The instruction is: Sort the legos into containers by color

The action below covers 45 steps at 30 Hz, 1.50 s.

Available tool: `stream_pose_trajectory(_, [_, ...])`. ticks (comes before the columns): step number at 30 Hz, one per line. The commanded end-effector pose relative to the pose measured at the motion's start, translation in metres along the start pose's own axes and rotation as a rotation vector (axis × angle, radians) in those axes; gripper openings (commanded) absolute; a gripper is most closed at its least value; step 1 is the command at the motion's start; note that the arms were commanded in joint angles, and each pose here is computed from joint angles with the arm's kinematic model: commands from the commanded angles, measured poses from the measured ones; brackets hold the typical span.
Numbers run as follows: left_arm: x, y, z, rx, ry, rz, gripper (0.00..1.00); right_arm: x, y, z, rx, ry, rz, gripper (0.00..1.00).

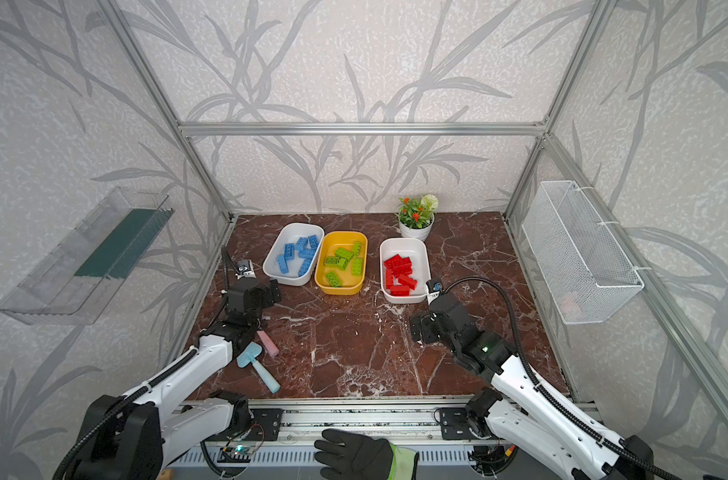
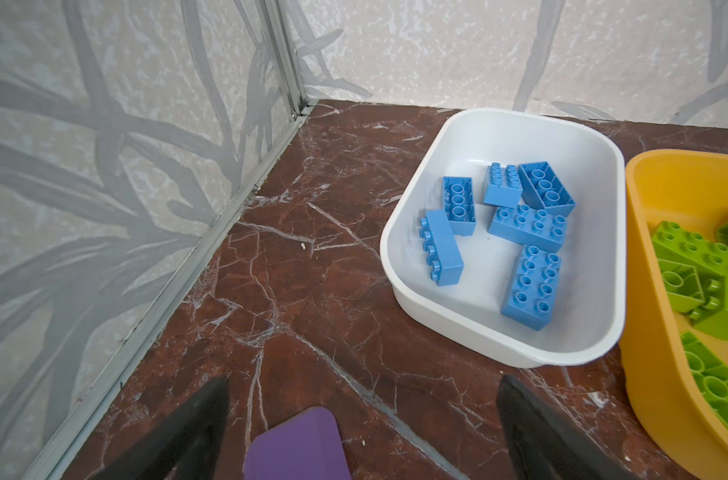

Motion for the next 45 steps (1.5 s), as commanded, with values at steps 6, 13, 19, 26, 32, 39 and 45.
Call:
stream_pose_trajectory(6, [0.005,0.003,0.025,-0.072,-0.123,-0.007,0.99,0.001,-0.026,0.015,0.285,-0.348,-0.141,0.99])
stream_pose_trajectory(13, [0.012,0.001,0.043,-0.091,-0.102,0.033,0.99,0.008,-0.072,0.046,0.444,-0.435,-0.045,0.99])
stream_pose_trajectory(19, [0.022,0.01,0.055,-0.067,-0.136,-0.017,0.99,0.01,-0.092,0.082,0.51,-0.426,-0.058,0.99])
stream_pose_trajectory(26, [0.027,0.016,0.072,0.005,-0.06,-0.053,0.99,0.021,-0.104,0.128,0.464,-0.464,-0.044,0.99])
stream_pose_trajectory(32, [0.028,0.017,0.073,0.011,-0.055,-0.055,0.99,0.011,-0.119,0.141,0.363,-0.329,0.023,0.99])
stream_pose_trajectory(39, [0.028,0.017,0.073,0.011,-0.054,-0.055,0.99,0.01,-0.122,0.144,0.353,-0.323,0.031,0.99])
stream_pose_trajectory(45, [0.027,0.017,0.072,0.011,-0.056,-0.056,0.99,0.01,-0.122,0.144,0.355,-0.329,0.03,0.99])
Point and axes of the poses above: each gripper's point midway between its finger pads, its own z axis out along the fingers, its own y axis along the line the jaws close on, x = y × z, the point moved 8 cm from there along -z, back along the fingers, and after that the axes turned 7 degrees about -z, right-handed, at the moved point
